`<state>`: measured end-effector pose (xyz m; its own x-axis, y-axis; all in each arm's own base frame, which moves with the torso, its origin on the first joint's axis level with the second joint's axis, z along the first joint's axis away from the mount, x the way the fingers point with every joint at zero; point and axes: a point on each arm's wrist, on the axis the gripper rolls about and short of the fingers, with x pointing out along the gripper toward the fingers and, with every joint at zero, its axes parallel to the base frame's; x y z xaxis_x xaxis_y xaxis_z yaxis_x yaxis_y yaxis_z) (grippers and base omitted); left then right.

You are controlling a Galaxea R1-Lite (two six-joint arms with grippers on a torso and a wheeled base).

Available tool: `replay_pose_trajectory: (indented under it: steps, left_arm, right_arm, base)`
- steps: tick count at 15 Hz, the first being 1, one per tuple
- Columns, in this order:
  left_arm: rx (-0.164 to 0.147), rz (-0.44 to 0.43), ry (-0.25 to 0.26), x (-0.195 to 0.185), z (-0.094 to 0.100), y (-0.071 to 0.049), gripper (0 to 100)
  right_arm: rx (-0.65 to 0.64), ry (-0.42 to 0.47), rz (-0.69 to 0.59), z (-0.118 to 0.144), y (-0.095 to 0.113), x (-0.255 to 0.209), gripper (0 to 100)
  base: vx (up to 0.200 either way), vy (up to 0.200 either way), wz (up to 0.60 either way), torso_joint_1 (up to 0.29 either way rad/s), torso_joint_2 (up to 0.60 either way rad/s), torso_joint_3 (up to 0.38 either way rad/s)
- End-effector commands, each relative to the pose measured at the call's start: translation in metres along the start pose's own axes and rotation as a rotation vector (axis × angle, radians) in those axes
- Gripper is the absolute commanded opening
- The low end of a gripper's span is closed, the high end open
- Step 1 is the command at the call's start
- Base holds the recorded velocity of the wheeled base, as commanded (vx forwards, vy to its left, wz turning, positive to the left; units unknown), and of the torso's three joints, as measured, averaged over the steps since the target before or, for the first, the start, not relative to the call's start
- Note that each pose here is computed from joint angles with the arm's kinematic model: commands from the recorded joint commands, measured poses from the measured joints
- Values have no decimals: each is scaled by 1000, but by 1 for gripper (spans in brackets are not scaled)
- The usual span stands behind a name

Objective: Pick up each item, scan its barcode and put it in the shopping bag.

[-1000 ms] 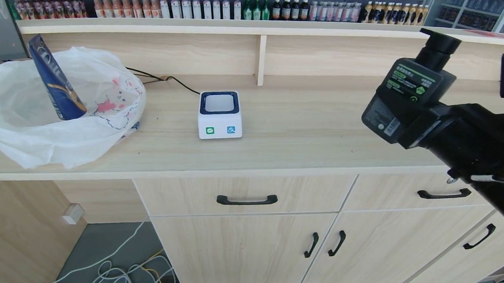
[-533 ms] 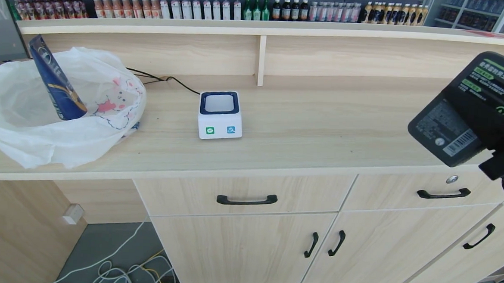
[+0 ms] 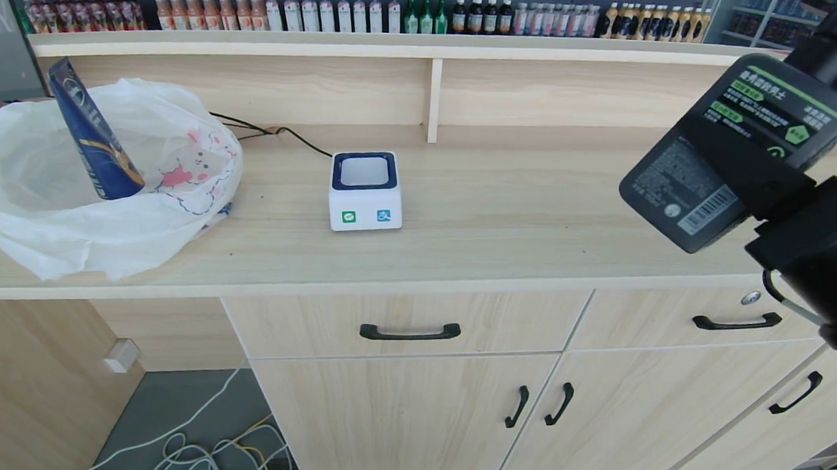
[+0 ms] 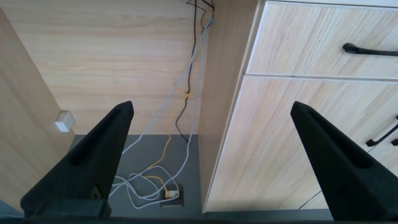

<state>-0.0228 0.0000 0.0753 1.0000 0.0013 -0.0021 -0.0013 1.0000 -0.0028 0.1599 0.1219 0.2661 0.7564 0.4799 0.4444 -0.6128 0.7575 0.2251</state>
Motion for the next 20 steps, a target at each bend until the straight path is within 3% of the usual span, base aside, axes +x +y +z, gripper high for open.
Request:
replay_pose_trajectory:
  steps: [1, 3, 4, 6, 9, 13, 20]
  left_arm:
    - [0, 0, -1, 0, 0, 0, 100]
    - [0, 0, -2, 0, 0, 0, 100]
    - [0, 0, -1, 0, 0, 0, 100]
    - [0, 0, -1, 0, 0, 0, 100]
    - [0, 0, -1, 0, 0, 0, 100]
    - [0, 0, -1, 0, 0, 0, 100]
    - [0, 0, -2, 0, 0, 0, 100]
  right_arm:
    - [10, 96, 122, -34, 5, 19, 0]
    - [2, 245, 320, -61, 25, -4, 0]
    - [12, 276, 389, -69, 27, -8, 0]
    - [47, 171, 495, -59, 42, 28, 0]
    - [162, 199, 509, -71, 48, 30, 0]
    - [306, 156, 616, -67, 82, 41, 0]
    - [373, 118, 676, -61, 86, 42, 0]
  base:
    - [0, 0, 0, 0, 0, 0]
    - [0, 0, 0, 0, 0, 0]
    - [0, 0, 0, 0, 0, 0]
    - [0, 0, 0, 0, 0, 0]
    - [0, 0, 0, 0, 0, 0]
    - [0, 0, 0, 0, 0, 0]
    - [0, 0, 0, 0, 0, 0]
